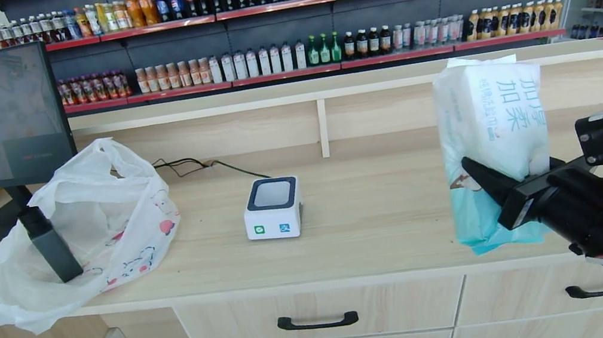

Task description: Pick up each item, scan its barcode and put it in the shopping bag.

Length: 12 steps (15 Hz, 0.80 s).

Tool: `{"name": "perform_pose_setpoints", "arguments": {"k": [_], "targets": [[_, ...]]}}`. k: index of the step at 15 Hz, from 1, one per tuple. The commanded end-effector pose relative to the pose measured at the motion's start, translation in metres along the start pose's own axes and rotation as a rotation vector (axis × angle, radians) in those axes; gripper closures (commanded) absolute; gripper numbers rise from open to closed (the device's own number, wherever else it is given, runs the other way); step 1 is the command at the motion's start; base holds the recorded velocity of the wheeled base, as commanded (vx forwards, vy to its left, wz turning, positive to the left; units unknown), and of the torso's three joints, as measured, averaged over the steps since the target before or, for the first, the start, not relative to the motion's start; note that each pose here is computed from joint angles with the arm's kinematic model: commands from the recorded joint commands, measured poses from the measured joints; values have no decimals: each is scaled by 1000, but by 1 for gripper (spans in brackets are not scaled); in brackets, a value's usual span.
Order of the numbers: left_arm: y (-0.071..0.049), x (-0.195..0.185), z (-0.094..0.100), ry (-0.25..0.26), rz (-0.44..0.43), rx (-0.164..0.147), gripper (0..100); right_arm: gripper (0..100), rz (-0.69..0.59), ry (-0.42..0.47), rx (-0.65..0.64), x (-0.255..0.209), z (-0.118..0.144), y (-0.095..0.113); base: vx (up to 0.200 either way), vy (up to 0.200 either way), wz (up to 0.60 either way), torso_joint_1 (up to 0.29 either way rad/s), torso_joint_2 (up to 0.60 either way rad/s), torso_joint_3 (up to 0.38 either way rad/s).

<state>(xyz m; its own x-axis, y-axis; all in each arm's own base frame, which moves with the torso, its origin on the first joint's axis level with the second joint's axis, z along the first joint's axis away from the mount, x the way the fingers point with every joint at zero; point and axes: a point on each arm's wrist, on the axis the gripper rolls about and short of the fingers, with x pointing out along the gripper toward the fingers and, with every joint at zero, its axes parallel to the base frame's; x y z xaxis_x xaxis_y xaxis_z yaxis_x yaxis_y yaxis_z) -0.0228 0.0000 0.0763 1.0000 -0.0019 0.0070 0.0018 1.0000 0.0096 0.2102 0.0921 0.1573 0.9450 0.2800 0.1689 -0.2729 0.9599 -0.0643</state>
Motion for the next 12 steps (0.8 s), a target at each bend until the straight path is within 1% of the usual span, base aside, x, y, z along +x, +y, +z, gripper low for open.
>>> {"name": "perform_pose_setpoints", "arguments": {"k": [1,3,5,6,12], "targets": [[0,0,0,-1,0,0,0,100,-6,1,16,-4,1,-2,-200,0,0,22,2,-7],[0,0,0,-1,0,1,0,100,-7,-12,8,-2,3,-2,-200,0,0,2,17,0],[0,0,0,-1,2,0,0,100,-8,-6,-6,-4,2,-2,0,0,0,0,0,0],[0,0,0,-1,2,-2,0,100,-8,-20,-7,-2,5,-1,0,0,0,0,0,0],[0,0,0,-1,3,-5,0,100,-7,-38,-4,-6,10,-1,0,200,0,6,2,3]]}}
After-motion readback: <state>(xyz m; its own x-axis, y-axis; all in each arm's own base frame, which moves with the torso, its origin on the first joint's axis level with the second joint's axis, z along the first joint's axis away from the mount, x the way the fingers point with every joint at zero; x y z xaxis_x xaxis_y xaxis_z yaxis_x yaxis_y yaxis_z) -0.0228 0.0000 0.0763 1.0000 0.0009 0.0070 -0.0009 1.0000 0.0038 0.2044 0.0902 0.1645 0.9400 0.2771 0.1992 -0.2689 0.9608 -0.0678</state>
